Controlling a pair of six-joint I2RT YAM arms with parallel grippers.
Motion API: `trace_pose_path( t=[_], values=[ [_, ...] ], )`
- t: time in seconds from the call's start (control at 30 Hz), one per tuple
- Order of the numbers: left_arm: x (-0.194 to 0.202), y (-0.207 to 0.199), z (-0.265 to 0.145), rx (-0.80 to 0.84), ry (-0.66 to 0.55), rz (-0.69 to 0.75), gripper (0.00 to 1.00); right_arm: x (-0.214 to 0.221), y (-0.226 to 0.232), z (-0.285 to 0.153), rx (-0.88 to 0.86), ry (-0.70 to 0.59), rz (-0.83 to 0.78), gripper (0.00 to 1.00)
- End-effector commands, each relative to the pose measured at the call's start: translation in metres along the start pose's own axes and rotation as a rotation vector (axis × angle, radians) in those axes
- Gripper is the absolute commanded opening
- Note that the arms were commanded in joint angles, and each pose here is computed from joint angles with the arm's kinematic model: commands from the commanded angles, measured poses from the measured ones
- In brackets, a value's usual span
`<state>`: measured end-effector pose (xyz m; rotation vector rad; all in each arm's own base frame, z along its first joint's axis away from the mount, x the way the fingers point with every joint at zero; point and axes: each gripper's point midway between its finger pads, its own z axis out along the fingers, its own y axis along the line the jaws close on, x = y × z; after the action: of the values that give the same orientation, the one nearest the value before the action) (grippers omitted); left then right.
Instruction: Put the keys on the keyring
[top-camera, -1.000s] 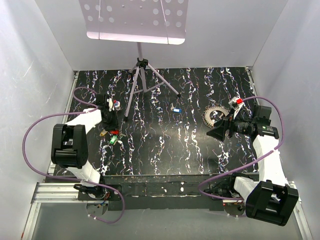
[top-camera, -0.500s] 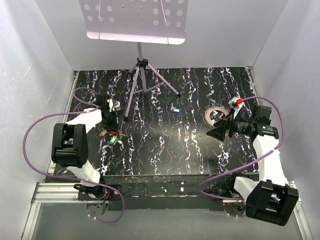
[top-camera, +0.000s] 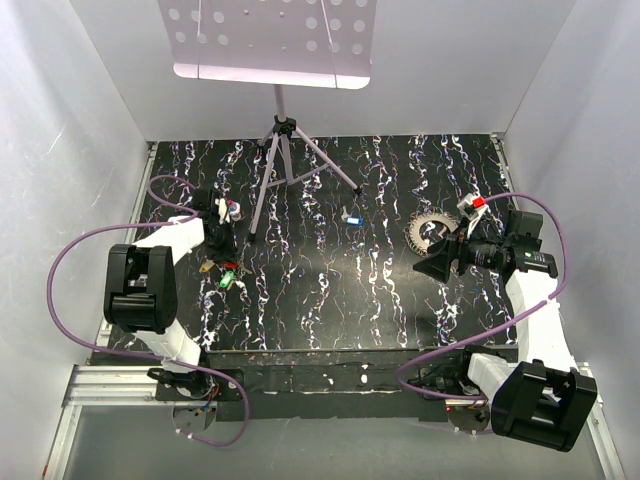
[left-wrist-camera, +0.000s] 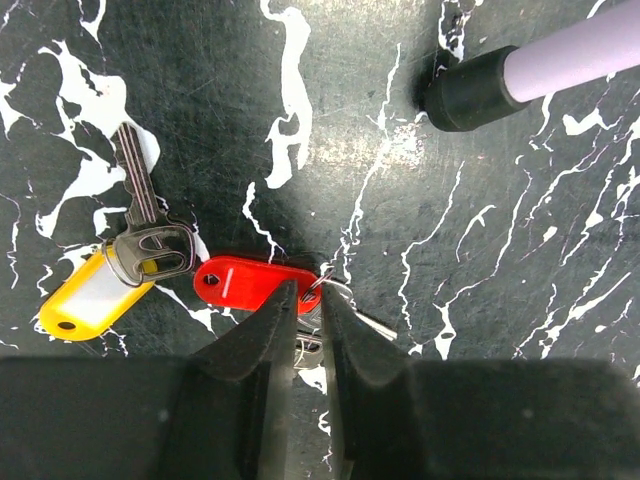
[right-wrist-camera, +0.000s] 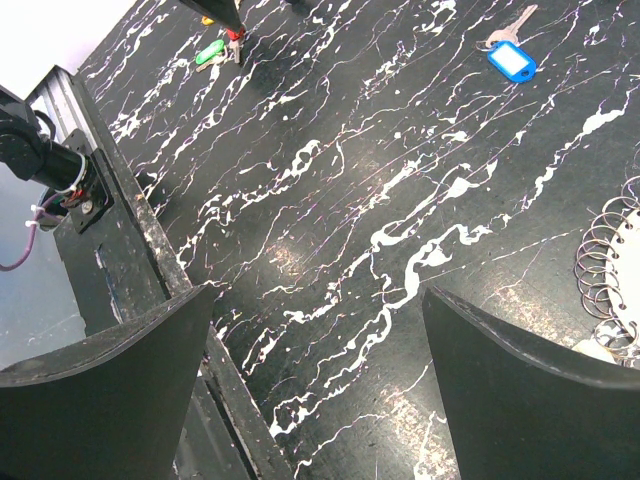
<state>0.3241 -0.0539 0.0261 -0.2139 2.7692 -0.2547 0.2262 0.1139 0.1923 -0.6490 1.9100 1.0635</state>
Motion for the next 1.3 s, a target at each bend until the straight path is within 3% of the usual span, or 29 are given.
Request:
trace_pose_path(
  t=[0.0, 0.27, 0.8, 0.93, 1.27],
  values=[
    [-0.013, -0.006, -0.005, 0.024, -0.031, 0.01, 0.2, -0.003, 0.0, 0.0, -0.001, -0.005, -0.012, 0.94],
    [-0.016, -0.005, -0.005, 0.021, -0.038, 0.014, 0.24, -0.002, 0.0, 0.001, -0.005, -0.004, -0.006, 0.94],
    [-0.014, -0.008, -0.004, 0.04, -0.029, 0.016, 0.11, -0.002, 0.001, 0.0, -0.007, -0.004, -0.006, 0.94],
    [-0.013, -0.007, -0.003, 0.035, -0.025, 0.02, 0.0, -0.002, 0.001, 0.0, -0.007, -0.004, -0.006, 0.94],
    [-0.016, -0.016, -0.015, 0.083, -0.059, 0.051, 0.0, -0.003, 0.002, 0.0, -0.006, -0.005, -0.011, 0.94]
  ],
)
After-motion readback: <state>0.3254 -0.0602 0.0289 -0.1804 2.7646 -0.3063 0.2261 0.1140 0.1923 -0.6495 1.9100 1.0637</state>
